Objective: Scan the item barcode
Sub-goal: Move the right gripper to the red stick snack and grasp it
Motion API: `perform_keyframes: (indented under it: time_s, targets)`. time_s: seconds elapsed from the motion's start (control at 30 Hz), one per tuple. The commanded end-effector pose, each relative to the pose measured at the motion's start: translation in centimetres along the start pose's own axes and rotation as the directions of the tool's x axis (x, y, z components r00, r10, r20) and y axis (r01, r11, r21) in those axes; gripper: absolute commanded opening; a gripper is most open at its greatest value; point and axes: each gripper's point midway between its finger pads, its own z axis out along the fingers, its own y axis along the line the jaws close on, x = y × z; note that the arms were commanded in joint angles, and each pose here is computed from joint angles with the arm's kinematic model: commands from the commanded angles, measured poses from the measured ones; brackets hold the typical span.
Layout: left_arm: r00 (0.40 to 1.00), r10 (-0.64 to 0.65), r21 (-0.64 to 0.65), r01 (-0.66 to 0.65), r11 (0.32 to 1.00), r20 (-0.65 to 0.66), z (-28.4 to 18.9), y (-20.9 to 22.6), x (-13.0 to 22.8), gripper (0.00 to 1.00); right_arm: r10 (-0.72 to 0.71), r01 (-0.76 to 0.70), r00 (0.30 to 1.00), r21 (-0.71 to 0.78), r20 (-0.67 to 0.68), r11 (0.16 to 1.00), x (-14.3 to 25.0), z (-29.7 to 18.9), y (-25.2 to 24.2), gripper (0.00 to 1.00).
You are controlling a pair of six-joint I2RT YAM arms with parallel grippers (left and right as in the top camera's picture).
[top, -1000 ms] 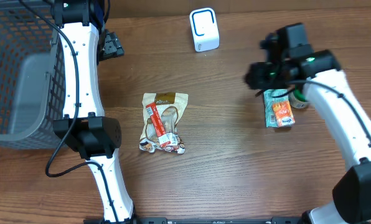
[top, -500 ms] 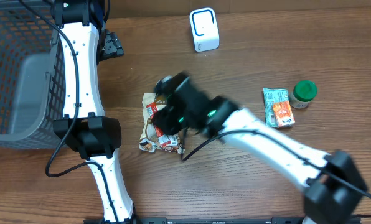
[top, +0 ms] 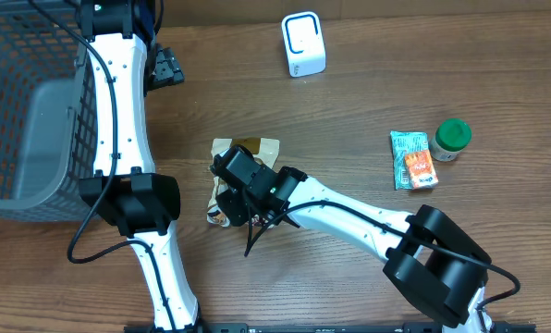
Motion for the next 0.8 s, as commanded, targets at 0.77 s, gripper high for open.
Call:
perform_keyframes:
  time_s: [0.77]
  targets:
    - [1.0,-0.005,-0.002,0.005,1.0,0.027,-1.0,0.3,-0.2,1.0,0.02,-0.015,0.999,0.101,-0.046,0.995,1.8,3.0,-2.9,0.27]
